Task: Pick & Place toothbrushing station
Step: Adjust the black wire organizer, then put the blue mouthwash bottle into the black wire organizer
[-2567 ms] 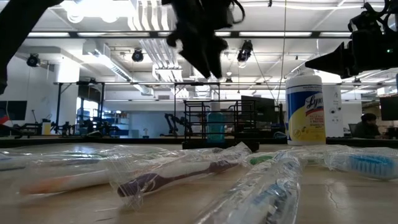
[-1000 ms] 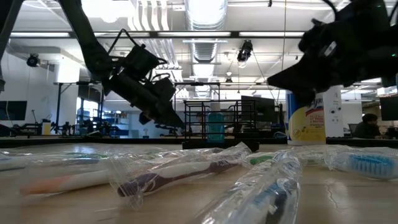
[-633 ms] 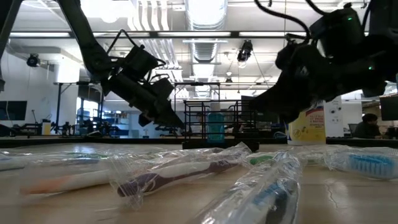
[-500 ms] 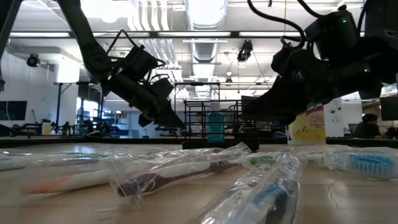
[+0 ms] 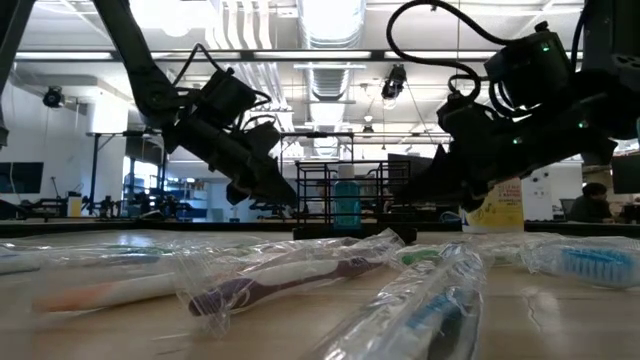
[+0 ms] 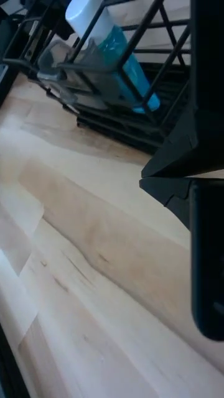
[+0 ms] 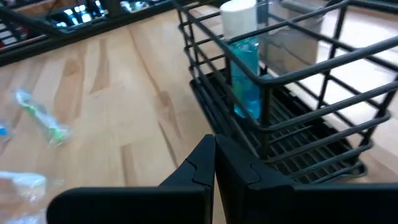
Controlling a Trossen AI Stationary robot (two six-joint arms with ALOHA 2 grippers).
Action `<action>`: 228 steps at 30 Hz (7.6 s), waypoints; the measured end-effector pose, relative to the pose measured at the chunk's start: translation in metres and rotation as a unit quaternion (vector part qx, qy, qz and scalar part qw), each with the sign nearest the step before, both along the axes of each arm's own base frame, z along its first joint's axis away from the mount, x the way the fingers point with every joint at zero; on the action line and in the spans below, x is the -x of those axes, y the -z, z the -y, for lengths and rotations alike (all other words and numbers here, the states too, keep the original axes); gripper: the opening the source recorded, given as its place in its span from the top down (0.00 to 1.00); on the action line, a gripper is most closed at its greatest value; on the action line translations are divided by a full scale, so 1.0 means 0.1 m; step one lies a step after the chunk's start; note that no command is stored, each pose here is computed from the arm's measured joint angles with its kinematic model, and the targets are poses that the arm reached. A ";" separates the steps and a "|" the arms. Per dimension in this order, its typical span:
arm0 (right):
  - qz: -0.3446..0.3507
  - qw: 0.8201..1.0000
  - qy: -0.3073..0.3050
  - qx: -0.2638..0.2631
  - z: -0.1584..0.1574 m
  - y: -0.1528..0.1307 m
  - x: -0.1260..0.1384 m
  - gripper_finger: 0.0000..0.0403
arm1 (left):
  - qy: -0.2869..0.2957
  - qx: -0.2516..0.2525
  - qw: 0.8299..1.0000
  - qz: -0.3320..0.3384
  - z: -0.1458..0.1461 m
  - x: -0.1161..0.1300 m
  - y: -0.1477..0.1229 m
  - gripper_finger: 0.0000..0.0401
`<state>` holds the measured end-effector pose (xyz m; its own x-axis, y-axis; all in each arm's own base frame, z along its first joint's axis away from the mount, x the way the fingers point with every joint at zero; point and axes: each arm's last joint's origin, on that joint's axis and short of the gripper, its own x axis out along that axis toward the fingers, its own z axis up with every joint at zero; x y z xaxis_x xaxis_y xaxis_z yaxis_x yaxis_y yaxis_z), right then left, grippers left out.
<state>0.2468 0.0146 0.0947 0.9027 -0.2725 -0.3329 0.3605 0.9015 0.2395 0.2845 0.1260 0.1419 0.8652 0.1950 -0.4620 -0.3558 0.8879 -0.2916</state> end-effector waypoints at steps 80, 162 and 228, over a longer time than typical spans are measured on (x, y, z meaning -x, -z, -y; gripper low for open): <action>0.158 0.963 -0.206 0.065 -0.03 -1.39 0.75 0.98 | 0.198 -0.236 0.931 0.195 0.97 1.73 -0.51 0.99; -0.429 0.877 -0.002 -0.215 -2.32 -2.03 -1.07 0.57 | 0.164 -0.108 0.966 0.171 0.98 1.78 -0.19 0.98; -0.544 0.805 0.098 -0.213 -2.64 -1.27 -1.16 0.77 | 0.151 -0.108 0.969 0.160 0.98 1.78 -0.17 0.98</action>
<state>0.3627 0.2783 0.2213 -0.0337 -0.0255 -0.9991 0.6918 0.7208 -0.0417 0.1065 0.0283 0.1594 0.9903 -0.0264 -0.1361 0.0072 0.9901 -0.1399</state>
